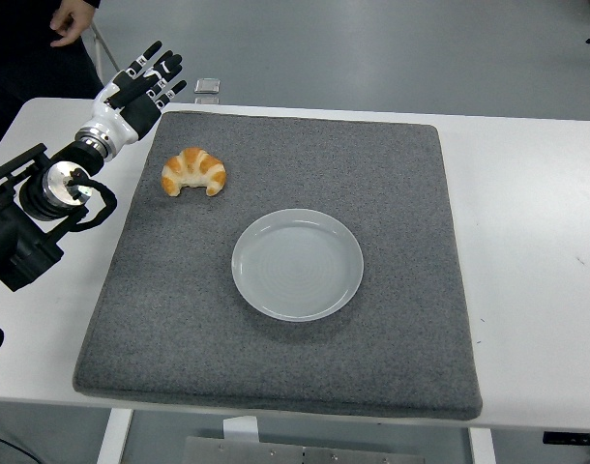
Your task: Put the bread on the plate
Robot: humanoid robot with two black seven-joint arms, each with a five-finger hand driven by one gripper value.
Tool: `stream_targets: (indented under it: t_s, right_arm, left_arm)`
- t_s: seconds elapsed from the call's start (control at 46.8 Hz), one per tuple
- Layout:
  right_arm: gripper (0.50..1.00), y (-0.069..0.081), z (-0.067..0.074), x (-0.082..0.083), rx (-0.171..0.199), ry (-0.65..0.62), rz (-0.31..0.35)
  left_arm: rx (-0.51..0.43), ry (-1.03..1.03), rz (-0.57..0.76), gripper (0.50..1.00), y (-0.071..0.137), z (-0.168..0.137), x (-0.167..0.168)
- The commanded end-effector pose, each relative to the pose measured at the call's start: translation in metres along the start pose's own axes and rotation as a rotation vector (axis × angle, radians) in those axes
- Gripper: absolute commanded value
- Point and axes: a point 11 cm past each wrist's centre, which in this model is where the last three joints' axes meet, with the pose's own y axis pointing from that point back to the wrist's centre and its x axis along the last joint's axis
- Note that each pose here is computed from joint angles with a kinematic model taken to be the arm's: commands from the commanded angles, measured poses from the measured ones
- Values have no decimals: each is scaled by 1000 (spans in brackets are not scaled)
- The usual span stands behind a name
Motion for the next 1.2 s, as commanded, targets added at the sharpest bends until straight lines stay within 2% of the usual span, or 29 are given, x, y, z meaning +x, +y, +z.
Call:
stream_targets:
  t_s: [0.0,0.449,0.855,1.175]
  right_arm:
    - [930,0,0,0,0,1,0]
    - [930,0,0,0,0,0,0]
    - [930,0,0,0,0,0,0]
    - [932,0,0,0,0,0,0]
  left_arm:
    - [-1,0,-3,1000,0,1,-1]
    - [15,-46,-17,1000,-1,0,-4]
    - [47,-515,-99,1000,-8,16,-20]
    - [92,-770,-156,999,-11,35,-32]
